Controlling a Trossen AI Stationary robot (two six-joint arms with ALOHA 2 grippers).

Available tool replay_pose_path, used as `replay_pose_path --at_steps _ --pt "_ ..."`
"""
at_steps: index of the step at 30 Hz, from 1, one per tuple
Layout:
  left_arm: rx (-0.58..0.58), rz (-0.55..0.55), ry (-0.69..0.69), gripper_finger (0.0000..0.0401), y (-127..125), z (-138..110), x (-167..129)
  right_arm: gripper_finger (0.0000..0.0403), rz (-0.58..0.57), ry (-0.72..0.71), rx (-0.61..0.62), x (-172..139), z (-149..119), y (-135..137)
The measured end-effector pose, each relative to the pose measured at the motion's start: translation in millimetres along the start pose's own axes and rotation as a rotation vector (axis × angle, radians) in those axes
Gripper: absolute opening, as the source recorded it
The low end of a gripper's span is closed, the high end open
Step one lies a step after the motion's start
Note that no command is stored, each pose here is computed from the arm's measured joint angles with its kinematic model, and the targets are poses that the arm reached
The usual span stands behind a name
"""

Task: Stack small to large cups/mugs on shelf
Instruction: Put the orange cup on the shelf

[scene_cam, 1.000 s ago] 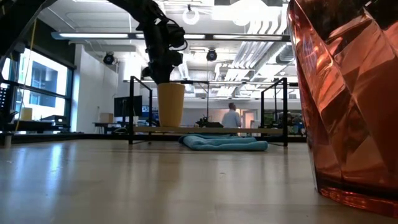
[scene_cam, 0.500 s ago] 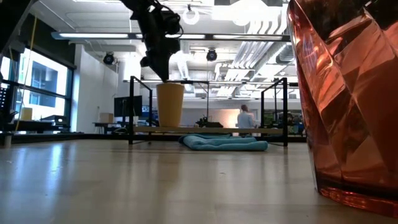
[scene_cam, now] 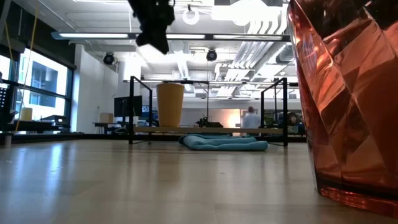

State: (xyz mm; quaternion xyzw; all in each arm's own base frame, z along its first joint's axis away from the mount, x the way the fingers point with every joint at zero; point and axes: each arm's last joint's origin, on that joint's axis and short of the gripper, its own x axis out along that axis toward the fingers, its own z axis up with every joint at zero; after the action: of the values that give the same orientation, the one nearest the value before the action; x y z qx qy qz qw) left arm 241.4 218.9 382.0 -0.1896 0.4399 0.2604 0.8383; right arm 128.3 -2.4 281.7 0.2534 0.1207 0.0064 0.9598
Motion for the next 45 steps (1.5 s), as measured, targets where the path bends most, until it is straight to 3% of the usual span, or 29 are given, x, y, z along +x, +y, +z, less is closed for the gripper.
replay_pose_path --at_steps 5,13,18,26,35,45 --pt "0.053 -0.147 -0.037 0.0074 -41 -5 -18 0.0071 0.08 0.063 0.061 0 -3 2" --pt "0.183 -0.306 0.015 0.0074 -128 -22 -20 0.0071 0.071 0.1 0.046 1 -6 0" --pt "0.243 -0.304 0.04 0.0074 -181 -41 -18 0.0071 0.077 0.104 0.004 2 -6 0" --pt "0.239 -0.351 -0.003 0.0074 -247 -65 -18 0.0071 0.133 0.137 -0.018 2 -7 2" --pt "0.208 -0.33 0.032 0.0074 -305 -95 9 0.0071 0.113 0.173 -0.031 9 -10 -1" --pt "0.187 -0.411 0.013 0.0074 -357 -116 45 0.0071 0.109 0.202 -0.007 13 -12 -1"
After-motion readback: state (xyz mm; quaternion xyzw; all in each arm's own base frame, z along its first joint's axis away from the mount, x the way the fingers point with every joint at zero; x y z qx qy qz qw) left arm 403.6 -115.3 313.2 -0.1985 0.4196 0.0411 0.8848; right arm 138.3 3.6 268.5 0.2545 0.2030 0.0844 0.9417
